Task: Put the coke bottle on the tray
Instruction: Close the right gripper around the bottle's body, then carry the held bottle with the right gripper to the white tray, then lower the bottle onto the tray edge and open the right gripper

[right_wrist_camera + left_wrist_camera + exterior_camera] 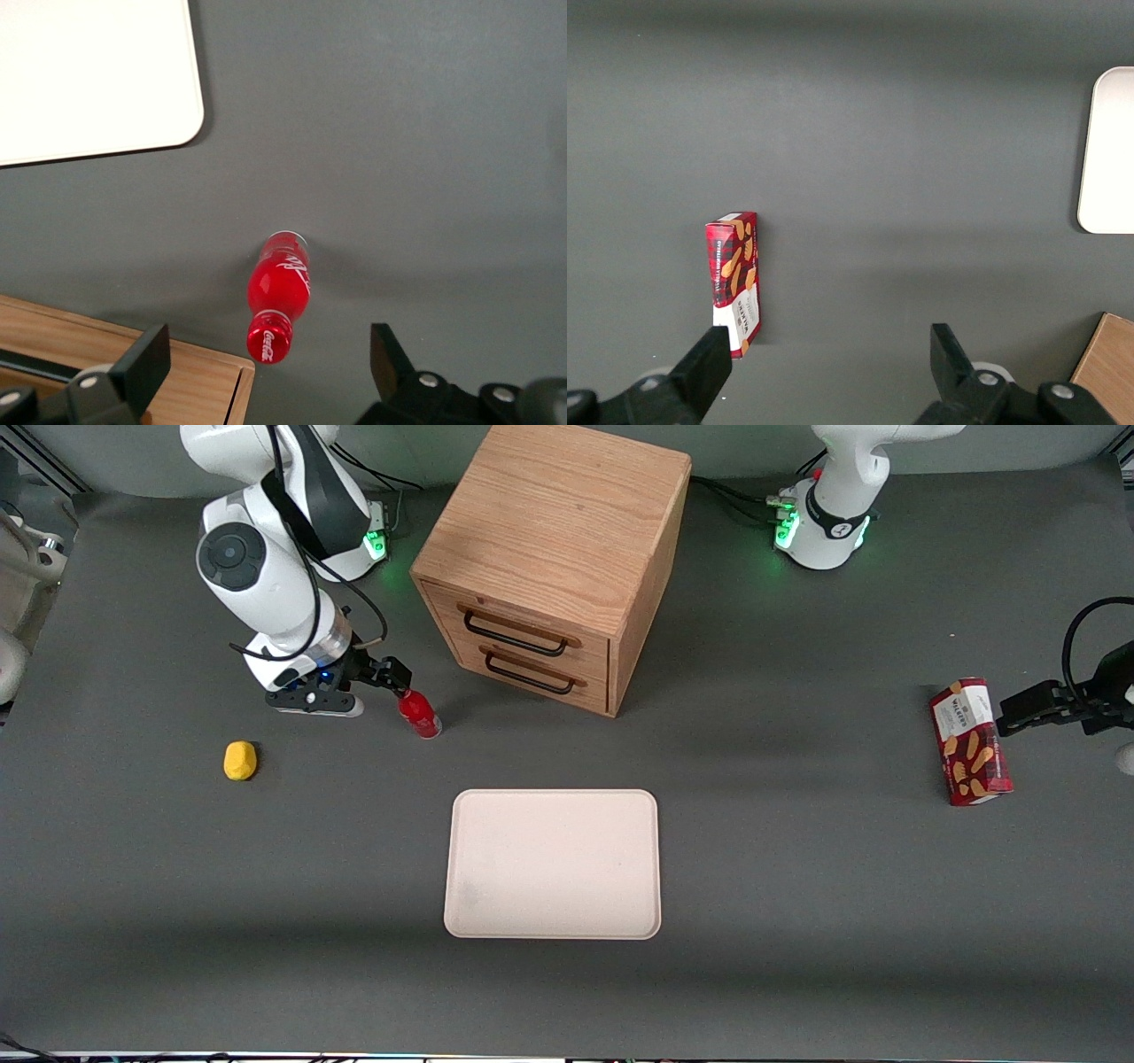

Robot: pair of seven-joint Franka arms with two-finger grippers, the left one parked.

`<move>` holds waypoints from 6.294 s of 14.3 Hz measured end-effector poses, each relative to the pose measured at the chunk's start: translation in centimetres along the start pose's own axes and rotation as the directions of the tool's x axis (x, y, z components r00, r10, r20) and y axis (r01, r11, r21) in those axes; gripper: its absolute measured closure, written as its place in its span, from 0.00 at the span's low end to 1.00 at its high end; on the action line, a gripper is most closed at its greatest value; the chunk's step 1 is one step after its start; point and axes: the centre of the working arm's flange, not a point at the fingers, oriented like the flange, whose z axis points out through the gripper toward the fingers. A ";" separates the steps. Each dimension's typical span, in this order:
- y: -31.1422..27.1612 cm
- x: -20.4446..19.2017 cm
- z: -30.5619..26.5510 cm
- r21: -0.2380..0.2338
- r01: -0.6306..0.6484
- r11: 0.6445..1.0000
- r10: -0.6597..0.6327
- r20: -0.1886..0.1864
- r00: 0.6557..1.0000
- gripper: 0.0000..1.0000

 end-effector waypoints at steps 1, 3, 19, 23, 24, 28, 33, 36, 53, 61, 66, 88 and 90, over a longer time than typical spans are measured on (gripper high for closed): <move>-0.1 -0.5 0.9 -0.001 0.003 1.000 -0.003 -0.001 1.000 0.00; -0.3 -1.4 2.6 -0.001 0.005 1.000 -0.005 -0.007 1.000 0.00; -0.4 -2.6 7.8 0.012 0.008 1.000 -0.008 -0.027 1.000 0.04; -0.3 -2.6 7.9 0.011 0.008 1.000 -0.008 -0.025 1.000 0.28; -0.3 -2.6 7.9 0.011 0.008 1.000 -0.008 -0.026 1.000 0.39; -0.3 -2.6 7.8 0.010 0.008 1.000 -0.008 -0.027 1.000 0.67; -0.5 -2.4 7.5 0.012 0.009 1.000 -0.008 -0.030 1.000 0.67; -1.0 -0.6 4.6 0.019 0.013 1.000 -0.012 -0.034 0.999 0.67; -3.7 19.1 -18.0 0.014 -0.025 1.000 0.025 -0.056 0.998 0.67; -7.9 25.4 -7.1 0.084 0.001 0.996 0.009 -0.124 0.992 0.67; -11.2 26.4 -1.2 0.086 0.049 0.995 -0.033 -0.182 0.983 0.67; -14.9 25.5 5.9 -0.015 0.126 0.992 -0.126 -0.189 0.974 0.22; -14.9 25.6 5.8 -0.015 0.124 0.992 -0.125 -0.194 0.973 0.01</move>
